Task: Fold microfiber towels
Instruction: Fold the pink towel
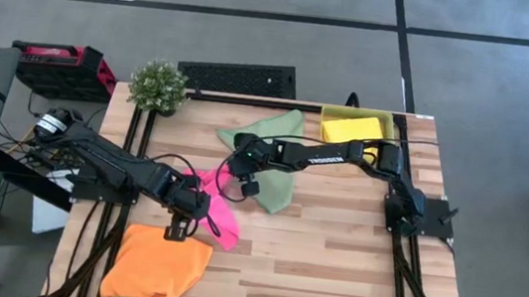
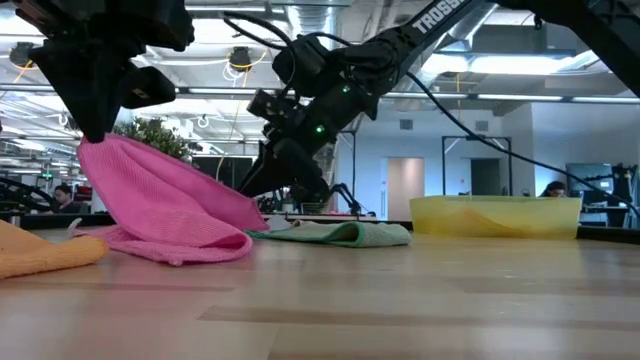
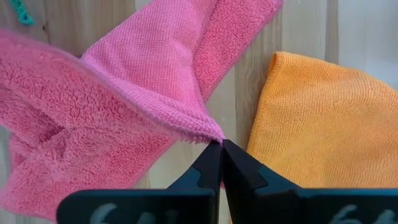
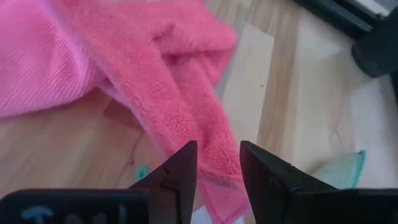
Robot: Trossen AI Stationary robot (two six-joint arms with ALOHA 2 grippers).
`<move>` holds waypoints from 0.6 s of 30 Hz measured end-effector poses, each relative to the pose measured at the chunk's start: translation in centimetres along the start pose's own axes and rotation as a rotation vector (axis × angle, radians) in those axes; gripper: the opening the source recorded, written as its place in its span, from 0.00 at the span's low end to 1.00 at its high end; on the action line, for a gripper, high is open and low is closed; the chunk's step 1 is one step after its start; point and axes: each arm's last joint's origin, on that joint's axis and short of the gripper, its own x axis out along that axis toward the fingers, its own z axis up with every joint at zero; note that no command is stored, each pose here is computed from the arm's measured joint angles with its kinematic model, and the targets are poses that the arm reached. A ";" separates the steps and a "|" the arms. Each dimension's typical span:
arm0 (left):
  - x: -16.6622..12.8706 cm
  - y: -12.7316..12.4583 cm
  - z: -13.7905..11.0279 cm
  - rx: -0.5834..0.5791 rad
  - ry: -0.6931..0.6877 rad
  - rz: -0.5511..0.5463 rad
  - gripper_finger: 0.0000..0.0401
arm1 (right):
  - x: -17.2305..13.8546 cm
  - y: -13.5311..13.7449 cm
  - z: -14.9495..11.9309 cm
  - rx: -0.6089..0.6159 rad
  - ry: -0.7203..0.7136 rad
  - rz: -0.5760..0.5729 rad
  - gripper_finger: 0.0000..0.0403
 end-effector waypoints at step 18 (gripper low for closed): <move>0.0 0.1 -0.2 -0.001 0.014 0.010 0.00 | -0.1 1.5 0.7 -0.172 0.010 0.048 0.36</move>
